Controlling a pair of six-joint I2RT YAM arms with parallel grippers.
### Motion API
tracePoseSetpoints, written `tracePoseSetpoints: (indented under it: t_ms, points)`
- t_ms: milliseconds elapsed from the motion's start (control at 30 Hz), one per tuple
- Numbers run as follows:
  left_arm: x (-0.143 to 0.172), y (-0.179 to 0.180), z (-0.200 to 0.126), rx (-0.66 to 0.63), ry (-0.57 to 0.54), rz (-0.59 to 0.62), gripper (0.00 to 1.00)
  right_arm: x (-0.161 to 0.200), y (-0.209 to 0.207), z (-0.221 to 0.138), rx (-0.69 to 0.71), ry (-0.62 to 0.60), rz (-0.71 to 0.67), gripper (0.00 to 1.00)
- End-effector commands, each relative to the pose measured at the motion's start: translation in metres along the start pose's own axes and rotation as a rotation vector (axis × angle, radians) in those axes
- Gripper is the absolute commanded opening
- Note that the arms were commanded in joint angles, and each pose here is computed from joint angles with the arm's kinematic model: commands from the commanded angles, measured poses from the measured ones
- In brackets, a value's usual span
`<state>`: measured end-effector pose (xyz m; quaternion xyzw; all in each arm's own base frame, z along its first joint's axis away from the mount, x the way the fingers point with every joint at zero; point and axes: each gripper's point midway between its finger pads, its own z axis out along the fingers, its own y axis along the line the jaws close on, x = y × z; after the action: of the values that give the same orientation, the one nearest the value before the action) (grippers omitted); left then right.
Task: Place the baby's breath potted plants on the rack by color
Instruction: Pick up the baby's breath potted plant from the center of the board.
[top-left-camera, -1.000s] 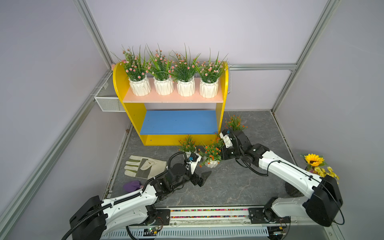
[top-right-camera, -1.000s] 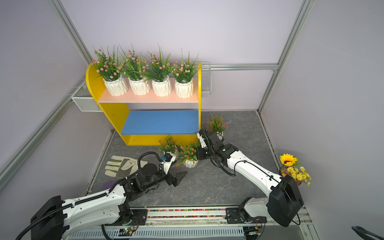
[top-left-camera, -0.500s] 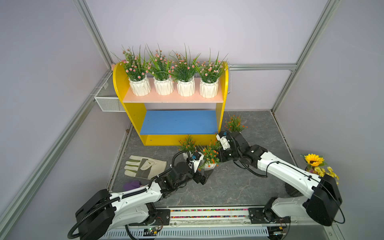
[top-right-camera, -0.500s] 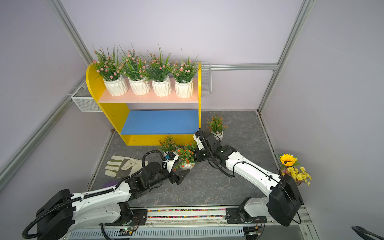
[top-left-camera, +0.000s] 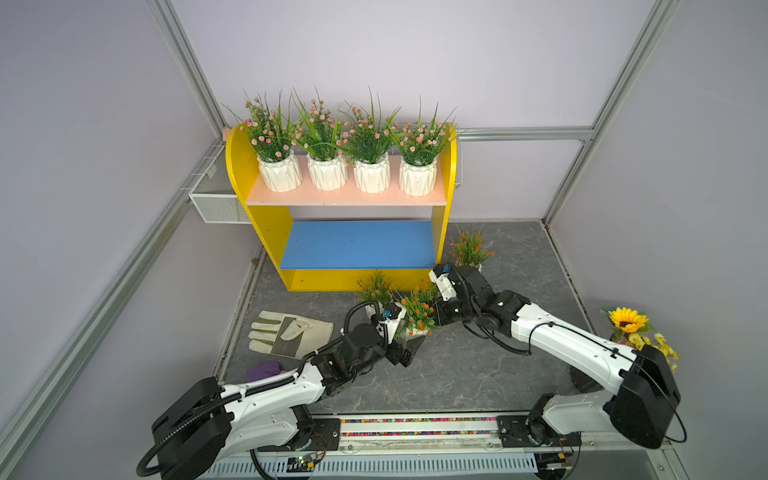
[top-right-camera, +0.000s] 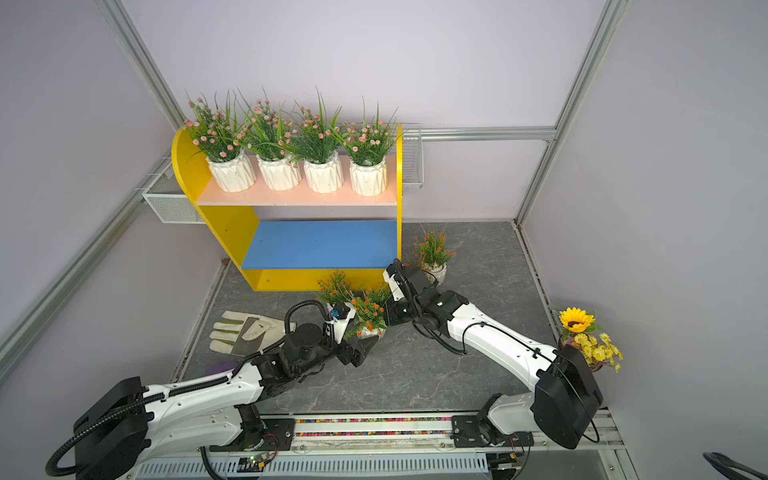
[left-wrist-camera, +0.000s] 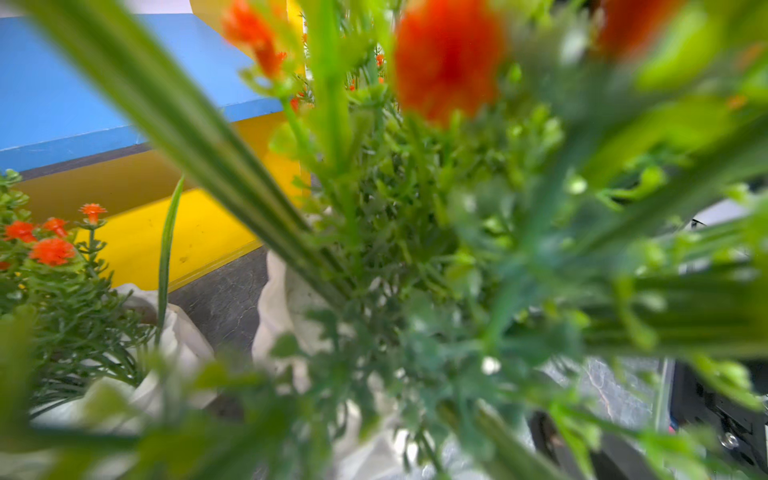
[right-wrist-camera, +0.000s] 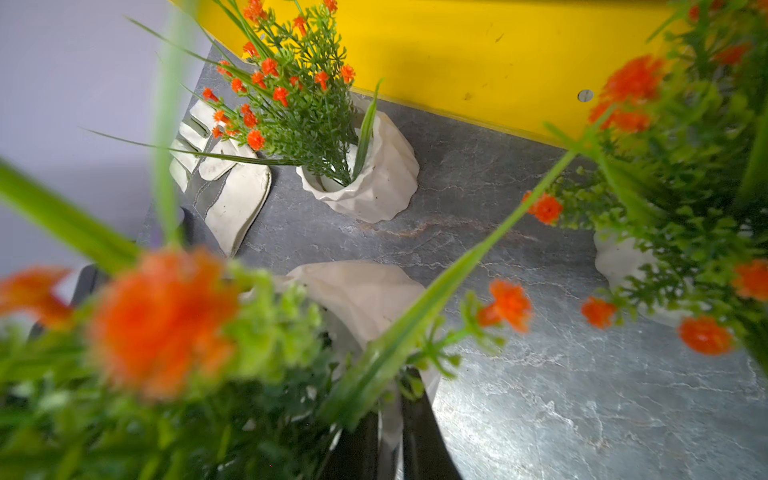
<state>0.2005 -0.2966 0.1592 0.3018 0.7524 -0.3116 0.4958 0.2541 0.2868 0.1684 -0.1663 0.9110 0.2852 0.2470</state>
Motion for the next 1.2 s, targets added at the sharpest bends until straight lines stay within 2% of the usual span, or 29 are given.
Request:
tracePoseSetpoints:
  t_ms: [0, 267, 700, 1167]
  points:
    - [-0.026, -0.007, -0.001, 0.024, -0.096, 0.015, 1.00, -0.007, 0.034, -0.004, -0.146, -0.030, -0.013, 0.10]
    - [-0.029, -0.005, -0.012, 0.013, -0.134, 0.026, 1.00, -0.006, 0.035, -0.002, -0.156, -0.033, -0.004, 0.10]
    - [-0.014, -0.008, -0.008, 0.028, -0.042, 0.065, 1.00, -0.012, 0.043, -0.006, -0.181, -0.039, -0.017, 0.10]
    - [-0.019, -0.004, 0.000, 0.001, -0.059, 0.083, 0.99, -0.005, 0.051, -0.012, -0.229, -0.021, -0.027, 0.10]
